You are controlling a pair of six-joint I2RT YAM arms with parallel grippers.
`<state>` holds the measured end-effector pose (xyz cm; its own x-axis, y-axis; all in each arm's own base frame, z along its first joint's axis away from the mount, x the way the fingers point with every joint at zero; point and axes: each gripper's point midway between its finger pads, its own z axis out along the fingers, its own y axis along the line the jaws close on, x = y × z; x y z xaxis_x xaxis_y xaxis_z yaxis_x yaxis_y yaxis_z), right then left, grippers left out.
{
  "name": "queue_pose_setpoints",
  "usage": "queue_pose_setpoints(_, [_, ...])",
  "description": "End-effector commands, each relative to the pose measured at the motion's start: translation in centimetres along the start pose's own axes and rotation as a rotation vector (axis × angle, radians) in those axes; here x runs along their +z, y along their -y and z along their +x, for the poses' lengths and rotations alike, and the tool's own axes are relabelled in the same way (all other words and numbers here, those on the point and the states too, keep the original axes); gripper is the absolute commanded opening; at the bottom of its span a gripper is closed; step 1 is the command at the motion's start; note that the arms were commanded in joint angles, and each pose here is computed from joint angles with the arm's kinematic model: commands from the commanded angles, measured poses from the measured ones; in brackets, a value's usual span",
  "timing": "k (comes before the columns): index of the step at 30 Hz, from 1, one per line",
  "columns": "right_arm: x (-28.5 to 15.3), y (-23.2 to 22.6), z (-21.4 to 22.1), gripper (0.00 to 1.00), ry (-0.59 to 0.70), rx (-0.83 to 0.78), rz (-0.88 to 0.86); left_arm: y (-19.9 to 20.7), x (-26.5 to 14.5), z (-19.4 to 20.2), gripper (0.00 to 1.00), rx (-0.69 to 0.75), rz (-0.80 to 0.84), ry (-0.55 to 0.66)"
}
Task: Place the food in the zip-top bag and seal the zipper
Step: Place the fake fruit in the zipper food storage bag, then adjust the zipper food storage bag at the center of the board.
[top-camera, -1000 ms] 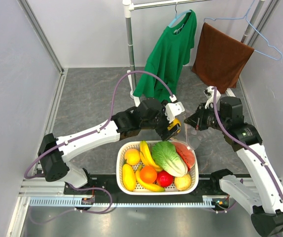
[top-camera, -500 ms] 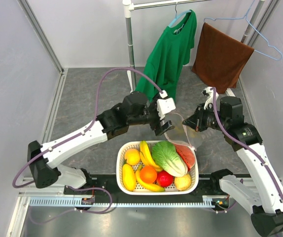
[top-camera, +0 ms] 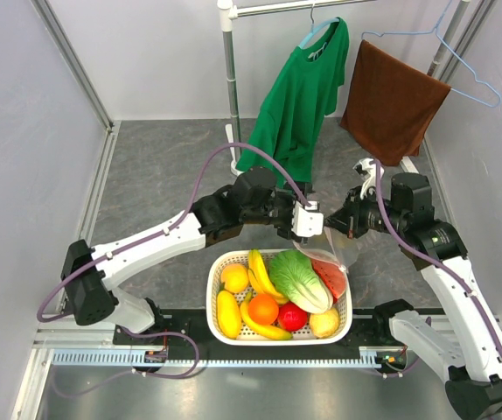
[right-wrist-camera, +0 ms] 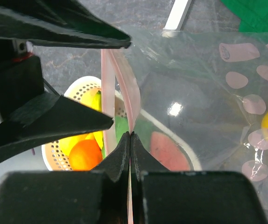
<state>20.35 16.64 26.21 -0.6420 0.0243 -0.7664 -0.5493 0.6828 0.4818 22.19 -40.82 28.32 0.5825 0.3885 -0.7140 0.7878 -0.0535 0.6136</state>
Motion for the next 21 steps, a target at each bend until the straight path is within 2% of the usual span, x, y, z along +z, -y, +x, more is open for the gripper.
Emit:
queue_pose_setpoints(1, [-1.0,-1.1,-0.6,0.0,0.009,-0.089,-0.034,-1.4,0.6,-0.9,0.77,0.076,-0.039,0.036])
queue_pose_setpoints(7, [-1.0,-1.1,0.1,0.0,-0.015,-0.118,-0.053,-0.7,1.2,-0.9,0.49,0.043,-0.011,0.053])
queue_pose_setpoints(12, [-0.8,-1.2,0.0,0.0,-0.022,-0.131,-0.068,0.5,1.7,-0.8,0.43,0.005,0.048,0.058])
queue_pose_setpoints(15, [-0.7,-1.2,0.0,0.0,-0.027,-0.123,-0.07,0.7,1.9,-0.5,0.32,-0.012,0.06,0.047])
queue_pose_setpoints(16, [-0.6,-1.2,0.2,0.0,-0.032,-0.119,-0.07,0.7,1.9,-0.5,0.23,-0.019,0.059,0.043])
queue_pose_setpoints(21, [-0.7,-1.4,0.1,0.0,-0.029,-0.131,-0.088,0.5,2.0,-0.1,0.23,-0.037,0.053,0.024])
